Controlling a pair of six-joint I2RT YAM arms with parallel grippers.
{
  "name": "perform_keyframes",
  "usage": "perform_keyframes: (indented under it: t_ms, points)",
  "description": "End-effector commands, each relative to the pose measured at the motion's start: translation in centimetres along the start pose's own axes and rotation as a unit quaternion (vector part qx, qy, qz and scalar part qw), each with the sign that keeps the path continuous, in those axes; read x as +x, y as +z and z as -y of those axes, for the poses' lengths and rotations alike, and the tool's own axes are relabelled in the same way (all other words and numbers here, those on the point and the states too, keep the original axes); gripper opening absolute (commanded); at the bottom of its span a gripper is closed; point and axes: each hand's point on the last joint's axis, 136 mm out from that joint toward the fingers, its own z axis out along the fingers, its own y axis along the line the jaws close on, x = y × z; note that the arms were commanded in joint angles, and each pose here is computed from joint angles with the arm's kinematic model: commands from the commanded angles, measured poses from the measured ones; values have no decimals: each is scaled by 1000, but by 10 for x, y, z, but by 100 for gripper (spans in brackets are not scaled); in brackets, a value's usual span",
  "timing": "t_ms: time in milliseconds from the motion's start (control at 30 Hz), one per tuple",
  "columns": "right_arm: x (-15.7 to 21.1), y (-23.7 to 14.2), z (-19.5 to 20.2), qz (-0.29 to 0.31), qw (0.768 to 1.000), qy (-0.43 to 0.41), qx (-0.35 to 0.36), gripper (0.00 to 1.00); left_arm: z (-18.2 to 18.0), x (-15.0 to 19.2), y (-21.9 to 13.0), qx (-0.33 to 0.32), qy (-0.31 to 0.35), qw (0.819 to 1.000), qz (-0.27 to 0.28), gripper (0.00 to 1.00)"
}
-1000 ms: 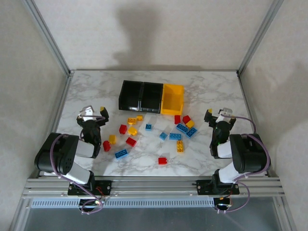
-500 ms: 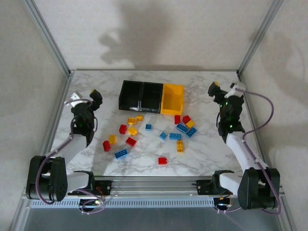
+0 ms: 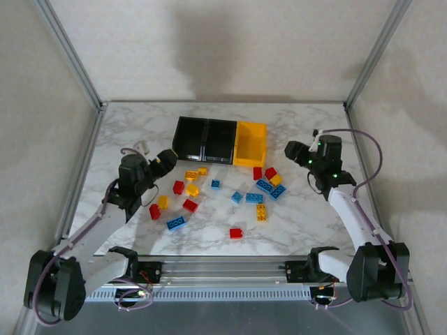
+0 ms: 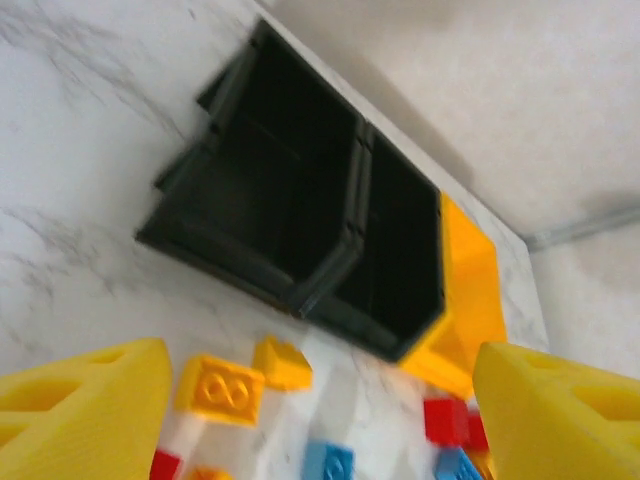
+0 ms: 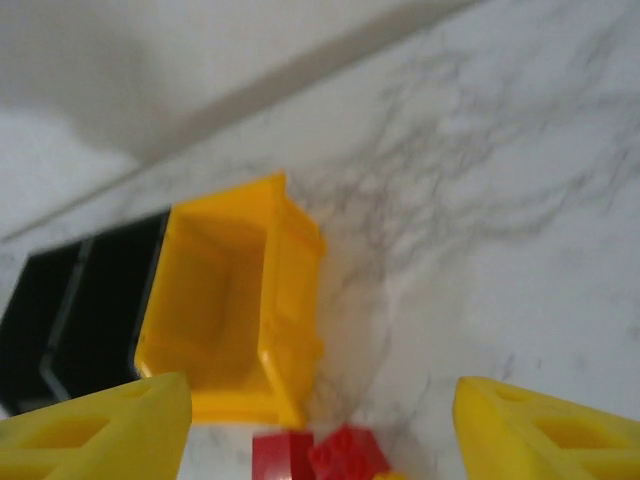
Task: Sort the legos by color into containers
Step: Pick up the lego from the bottom-center of the table.
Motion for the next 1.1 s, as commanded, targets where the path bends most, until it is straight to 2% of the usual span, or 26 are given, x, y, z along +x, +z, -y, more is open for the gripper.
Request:
perform_keyframes:
  t_ms: [0,167,367,467,567,867,1067]
  points:
    - [40,-3,8,-79,996,-12,45,68,-6,44,-16,-4,1,998,-67,75]
    - [89,-8,11,-143,987,-14,66,65,-2,72,-30,14,-13,997,-77,74]
    - [151,-22,1,-205,973,-41,94,70,3,96,-33,26,-2,994,-107,74]
    - [188,-25,-1,-240,964,-47,103,70,10,108,-33,49,2,991,-127,75]
    - [209,-25,-1,-252,959,-55,117,68,16,116,-32,61,8,988,-142,76]
    - [242,-12,-14,-283,945,-97,136,66,20,124,-28,55,19,987,-148,76]
    - [247,-5,-14,-286,940,-109,150,50,16,126,-31,51,15,988,-144,76]
